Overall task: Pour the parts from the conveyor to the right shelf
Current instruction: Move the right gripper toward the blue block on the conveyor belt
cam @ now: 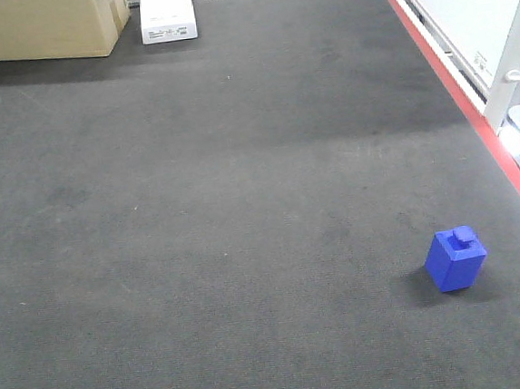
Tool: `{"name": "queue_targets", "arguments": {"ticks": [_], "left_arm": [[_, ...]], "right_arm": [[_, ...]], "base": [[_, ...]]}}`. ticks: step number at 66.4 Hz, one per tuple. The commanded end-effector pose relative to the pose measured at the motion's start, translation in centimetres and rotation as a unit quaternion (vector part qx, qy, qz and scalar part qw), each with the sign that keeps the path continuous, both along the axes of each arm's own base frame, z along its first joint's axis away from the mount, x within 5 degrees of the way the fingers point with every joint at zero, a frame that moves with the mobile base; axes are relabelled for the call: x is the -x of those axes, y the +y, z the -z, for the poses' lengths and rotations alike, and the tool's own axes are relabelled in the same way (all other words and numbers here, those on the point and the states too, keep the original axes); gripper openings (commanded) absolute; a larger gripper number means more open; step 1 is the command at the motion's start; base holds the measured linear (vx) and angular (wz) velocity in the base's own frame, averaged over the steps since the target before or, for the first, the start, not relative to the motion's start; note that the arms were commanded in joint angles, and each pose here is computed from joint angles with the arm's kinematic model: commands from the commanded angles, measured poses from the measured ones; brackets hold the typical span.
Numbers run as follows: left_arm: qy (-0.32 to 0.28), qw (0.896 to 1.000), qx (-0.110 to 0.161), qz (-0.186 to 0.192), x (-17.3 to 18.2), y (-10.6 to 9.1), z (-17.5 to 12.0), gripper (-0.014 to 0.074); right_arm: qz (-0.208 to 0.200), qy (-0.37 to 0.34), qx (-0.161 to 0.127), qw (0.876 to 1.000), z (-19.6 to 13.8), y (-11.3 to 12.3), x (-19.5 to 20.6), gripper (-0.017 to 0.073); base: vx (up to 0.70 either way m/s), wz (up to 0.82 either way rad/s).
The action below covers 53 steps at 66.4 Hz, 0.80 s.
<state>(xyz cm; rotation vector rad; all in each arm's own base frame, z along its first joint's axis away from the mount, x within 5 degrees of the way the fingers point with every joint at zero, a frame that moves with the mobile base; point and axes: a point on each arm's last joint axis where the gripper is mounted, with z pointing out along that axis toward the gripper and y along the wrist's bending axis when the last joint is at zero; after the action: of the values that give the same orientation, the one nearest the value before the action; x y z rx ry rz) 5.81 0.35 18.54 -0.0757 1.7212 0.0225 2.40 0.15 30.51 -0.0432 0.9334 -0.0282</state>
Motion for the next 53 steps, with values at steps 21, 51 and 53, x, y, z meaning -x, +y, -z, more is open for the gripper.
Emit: {"name": "queue_targets", "arguments": {"ticks": [21,51,53], "left_arm": [[-0.039,0.999,0.006,0.001,-0.1,0.0,-1.2,-0.0006],[-0.039,0.999,0.006,0.001,-0.1,0.0,-1.2,-0.0006],[-0.039,0.999,0.006,0.001,-0.1,0.0,-1.2,-0.0006]], "right_arm": [[0.031,0.193,0.024,0.981,-9.0,-0.3,-3.0,0.0050],[0.051,0.385,0.082,0.918,-6.7,-0.4,-12.3,0.0682],[0.044,0.385,0.069,0.919,-6.6,-0.4,-12.8,0.0694]], "base": [[0.00,0.00],[0.00,0.00],[0.00,0.00]]}}
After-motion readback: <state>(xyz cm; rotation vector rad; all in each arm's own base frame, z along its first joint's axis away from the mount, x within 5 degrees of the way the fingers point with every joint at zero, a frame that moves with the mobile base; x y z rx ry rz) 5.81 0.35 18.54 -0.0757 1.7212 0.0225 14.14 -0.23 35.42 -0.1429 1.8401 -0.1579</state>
